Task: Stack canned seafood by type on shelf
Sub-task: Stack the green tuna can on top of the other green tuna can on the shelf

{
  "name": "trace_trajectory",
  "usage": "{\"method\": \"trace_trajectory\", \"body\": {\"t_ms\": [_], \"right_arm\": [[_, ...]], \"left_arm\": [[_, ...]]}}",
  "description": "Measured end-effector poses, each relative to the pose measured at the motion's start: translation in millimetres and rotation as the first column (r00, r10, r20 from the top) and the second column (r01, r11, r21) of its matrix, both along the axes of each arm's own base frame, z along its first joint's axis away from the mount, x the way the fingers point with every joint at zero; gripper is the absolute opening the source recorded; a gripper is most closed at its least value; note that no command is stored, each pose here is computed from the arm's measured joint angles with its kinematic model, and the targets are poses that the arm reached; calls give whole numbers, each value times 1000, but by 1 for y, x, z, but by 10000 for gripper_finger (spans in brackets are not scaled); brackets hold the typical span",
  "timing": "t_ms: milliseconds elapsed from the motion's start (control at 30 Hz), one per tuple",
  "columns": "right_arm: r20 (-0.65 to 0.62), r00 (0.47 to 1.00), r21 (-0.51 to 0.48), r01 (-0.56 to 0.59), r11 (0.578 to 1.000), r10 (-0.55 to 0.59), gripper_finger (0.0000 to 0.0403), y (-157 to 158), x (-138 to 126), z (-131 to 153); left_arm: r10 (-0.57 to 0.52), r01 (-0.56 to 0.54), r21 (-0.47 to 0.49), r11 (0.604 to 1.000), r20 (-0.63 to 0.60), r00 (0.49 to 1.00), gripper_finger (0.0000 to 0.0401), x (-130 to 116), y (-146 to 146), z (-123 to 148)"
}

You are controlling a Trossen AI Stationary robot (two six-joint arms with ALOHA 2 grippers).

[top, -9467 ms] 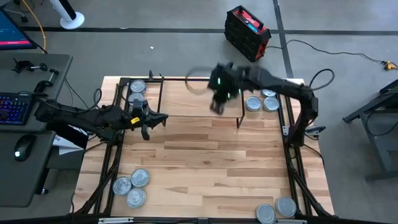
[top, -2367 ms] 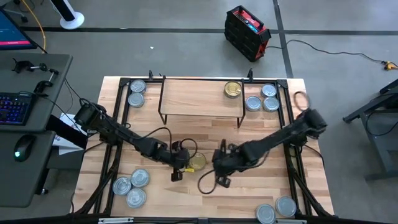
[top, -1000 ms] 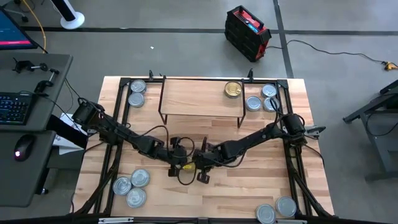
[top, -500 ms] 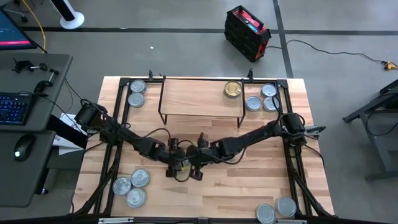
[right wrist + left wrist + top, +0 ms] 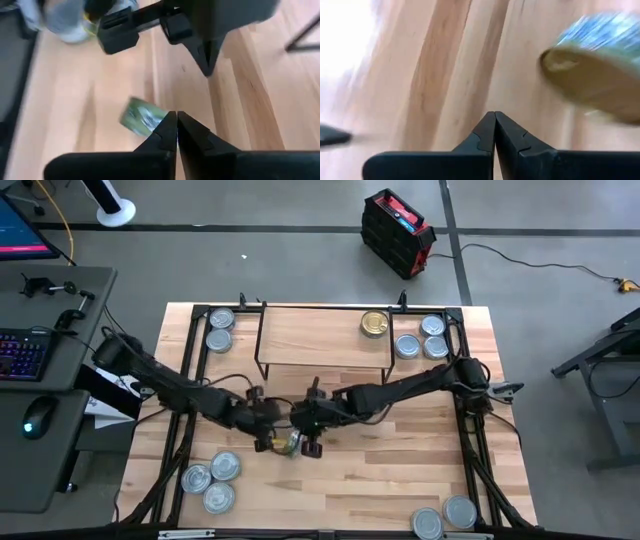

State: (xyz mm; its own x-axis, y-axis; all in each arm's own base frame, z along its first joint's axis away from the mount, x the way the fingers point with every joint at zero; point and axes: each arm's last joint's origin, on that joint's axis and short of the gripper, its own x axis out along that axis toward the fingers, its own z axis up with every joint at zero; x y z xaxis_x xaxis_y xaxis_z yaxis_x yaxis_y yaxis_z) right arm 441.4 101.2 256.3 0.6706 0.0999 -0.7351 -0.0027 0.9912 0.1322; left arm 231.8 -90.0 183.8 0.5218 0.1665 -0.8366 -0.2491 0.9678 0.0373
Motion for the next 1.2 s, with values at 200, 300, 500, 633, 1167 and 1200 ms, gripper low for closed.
{"method": "trace_trajectory", "body": {"t_ms": [200, 300, 500, 633, 1167, 1200], "right_arm": [[-26, 974, 80, -221, 972, 224, 92, -7, 2, 20], [-82, 956, 28, -279, 960, 281, 159, -10, 7, 16], [-186, 885, -75, -446, 892, 427, 275, -5, 20, -1], [-252, 832, -136, -536, 833, 494, 294, -5, 30, -20], [-378, 777, -282, -614, 737, 503, 294, -7, 47, -60], [-383, 780, -291, -610, 737, 494, 290, -7, 48, -61]], "left_arm": [[169, -124, -206, 971, 219, 961, 0, -31, -35, 31], [249, -148, -314, 938, 311, 917, 0, -48, -52, 43], [369, -109, -491, 864, 472, 801, 0, -67, -71, 68], [408, -62, -547, 835, 539, 737, 0, -68, -73, 83], [379, 56, -494, 868, 730, 569, 1, -57, -77, 114], [365, 66, -475, 877, 749, 553, 1, -56, -77, 118]]}}
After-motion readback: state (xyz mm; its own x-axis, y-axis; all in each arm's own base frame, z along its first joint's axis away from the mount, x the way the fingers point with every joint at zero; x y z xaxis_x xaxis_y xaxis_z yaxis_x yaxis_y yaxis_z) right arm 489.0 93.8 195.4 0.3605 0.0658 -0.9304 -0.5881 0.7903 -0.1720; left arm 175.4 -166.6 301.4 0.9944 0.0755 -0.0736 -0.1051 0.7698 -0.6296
